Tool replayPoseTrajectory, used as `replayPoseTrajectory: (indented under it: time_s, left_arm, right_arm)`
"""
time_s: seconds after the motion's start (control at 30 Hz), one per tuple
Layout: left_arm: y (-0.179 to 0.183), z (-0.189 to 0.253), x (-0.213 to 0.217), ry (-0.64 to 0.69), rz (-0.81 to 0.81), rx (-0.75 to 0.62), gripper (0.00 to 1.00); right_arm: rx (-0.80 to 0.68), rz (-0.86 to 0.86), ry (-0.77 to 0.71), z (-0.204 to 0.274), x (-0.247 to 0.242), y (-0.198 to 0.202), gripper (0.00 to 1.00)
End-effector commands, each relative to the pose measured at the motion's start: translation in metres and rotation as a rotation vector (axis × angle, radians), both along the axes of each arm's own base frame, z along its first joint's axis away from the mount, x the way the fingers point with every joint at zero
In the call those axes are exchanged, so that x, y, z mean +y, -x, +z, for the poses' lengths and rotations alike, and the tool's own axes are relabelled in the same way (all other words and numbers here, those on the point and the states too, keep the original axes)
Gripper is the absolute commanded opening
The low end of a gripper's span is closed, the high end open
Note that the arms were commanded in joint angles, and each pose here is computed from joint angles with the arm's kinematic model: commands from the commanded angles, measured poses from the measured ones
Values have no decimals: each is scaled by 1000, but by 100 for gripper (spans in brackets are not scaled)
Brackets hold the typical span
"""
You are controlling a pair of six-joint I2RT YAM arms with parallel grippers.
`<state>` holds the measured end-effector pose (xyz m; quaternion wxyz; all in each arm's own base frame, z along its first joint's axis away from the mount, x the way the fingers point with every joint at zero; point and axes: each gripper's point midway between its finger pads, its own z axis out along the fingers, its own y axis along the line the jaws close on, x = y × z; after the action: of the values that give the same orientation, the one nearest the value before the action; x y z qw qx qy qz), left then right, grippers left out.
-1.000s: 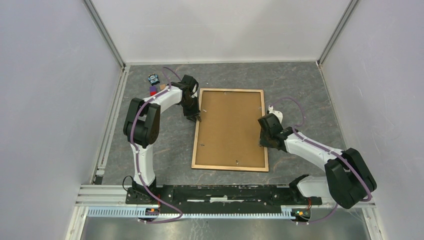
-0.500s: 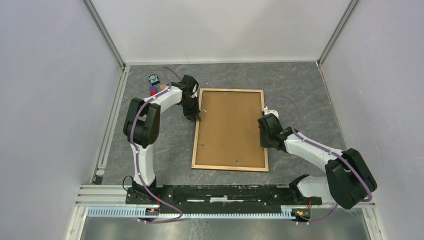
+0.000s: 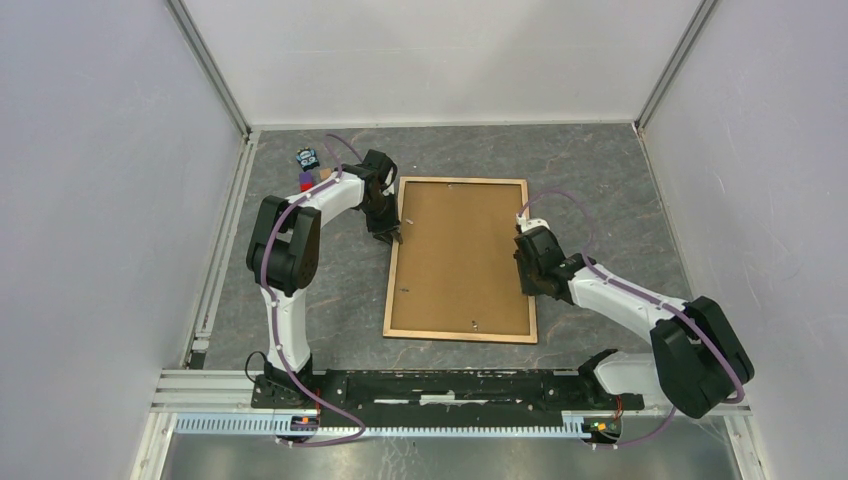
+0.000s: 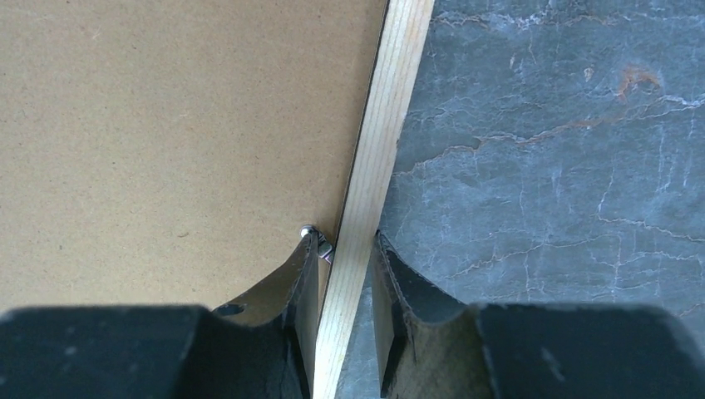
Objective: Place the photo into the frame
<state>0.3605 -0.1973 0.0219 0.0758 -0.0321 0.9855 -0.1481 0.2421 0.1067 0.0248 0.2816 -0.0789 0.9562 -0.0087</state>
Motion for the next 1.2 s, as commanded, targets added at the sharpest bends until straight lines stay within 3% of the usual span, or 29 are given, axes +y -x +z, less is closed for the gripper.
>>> replayPoseTrajectory:
  time_s: [0.0, 0.13, 0.3, 0.4, 0.53, 0.8, 1.17]
  left_arm:
    - [4, 5, -10, 44, 4, -15, 33]
    - [2, 13, 1, 9, -5, -63, 52]
    - [16, 12, 7, 31, 2, -25, 81]
    - [34, 16, -1, 104, 16, 9, 89]
    - [63, 18, -19, 237, 58, 48, 92]
    - [117, 28, -60, 340, 43, 33, 95]
    - [190, 39, -168, 506, -91, 32, 96]
  right_arm:
    - [1, 81, 30, -3, 1, -1, 31]
    - [-52, 82, -7, 7, 8, -12, 46]
    - [-71, 79, -51, 10, 8, -29, 67]
    - [-63, 79, -88, 10, 12, -41, 70]
    - [-65, 79, -126, 9, 23, -57, 71]
    - [-33, 97, -172, 3, 46, -83, 71]
    - [-27, 128, -162, -1, 57, -124, 71]
